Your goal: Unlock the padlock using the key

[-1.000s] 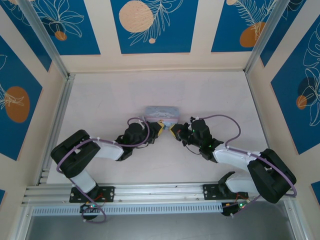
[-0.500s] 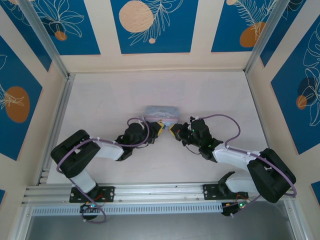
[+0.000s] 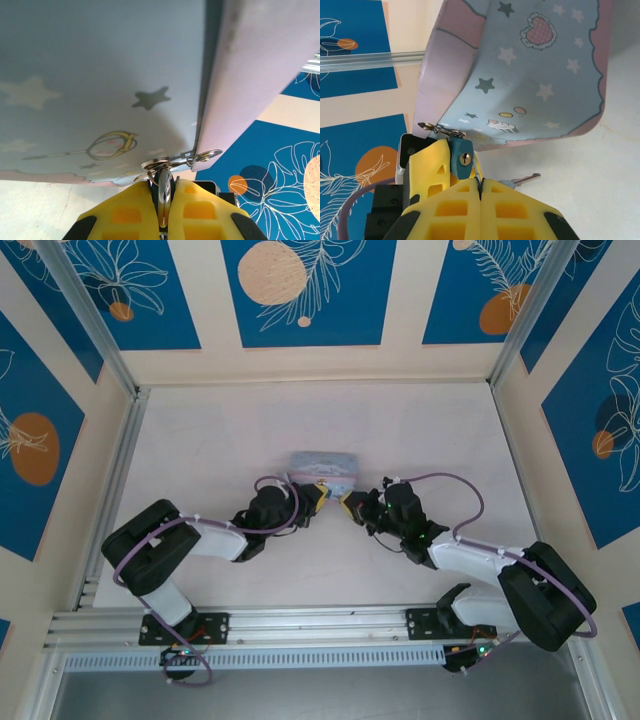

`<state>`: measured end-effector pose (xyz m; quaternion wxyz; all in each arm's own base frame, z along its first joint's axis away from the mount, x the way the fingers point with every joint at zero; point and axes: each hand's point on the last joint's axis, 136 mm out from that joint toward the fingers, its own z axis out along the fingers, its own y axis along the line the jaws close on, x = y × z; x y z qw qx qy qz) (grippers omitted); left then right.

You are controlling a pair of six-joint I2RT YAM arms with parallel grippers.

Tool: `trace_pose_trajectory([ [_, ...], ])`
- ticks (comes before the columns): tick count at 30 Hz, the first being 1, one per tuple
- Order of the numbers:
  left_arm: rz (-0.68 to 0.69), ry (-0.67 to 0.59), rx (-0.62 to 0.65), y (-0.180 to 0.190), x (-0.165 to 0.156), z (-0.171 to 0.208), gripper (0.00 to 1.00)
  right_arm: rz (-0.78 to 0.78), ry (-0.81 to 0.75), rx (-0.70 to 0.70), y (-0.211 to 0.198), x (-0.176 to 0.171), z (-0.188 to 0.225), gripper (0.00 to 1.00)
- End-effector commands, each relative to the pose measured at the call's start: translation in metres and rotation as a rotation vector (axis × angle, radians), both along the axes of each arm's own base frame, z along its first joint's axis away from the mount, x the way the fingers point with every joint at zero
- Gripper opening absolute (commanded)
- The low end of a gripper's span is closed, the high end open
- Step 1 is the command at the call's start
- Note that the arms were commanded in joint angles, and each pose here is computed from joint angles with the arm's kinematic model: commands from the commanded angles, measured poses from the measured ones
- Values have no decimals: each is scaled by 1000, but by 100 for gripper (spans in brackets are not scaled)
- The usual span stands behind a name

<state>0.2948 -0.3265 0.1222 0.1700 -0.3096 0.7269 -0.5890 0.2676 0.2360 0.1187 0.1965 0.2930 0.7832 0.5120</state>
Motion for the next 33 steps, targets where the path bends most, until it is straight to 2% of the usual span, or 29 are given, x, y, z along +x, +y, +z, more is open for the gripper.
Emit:
trace_pose_trajectory([
  [1,2,-46,-52,-8,4,19,0,-34,-12,-4,-7,1,2,0],
  [22,-8,-47,-48,-10,3,19,0,6,-28,3,14,12,11,0],
  [33,-8,-41,-42,-10,2,14,0,7,-31,-9,11,10,12,0],
])
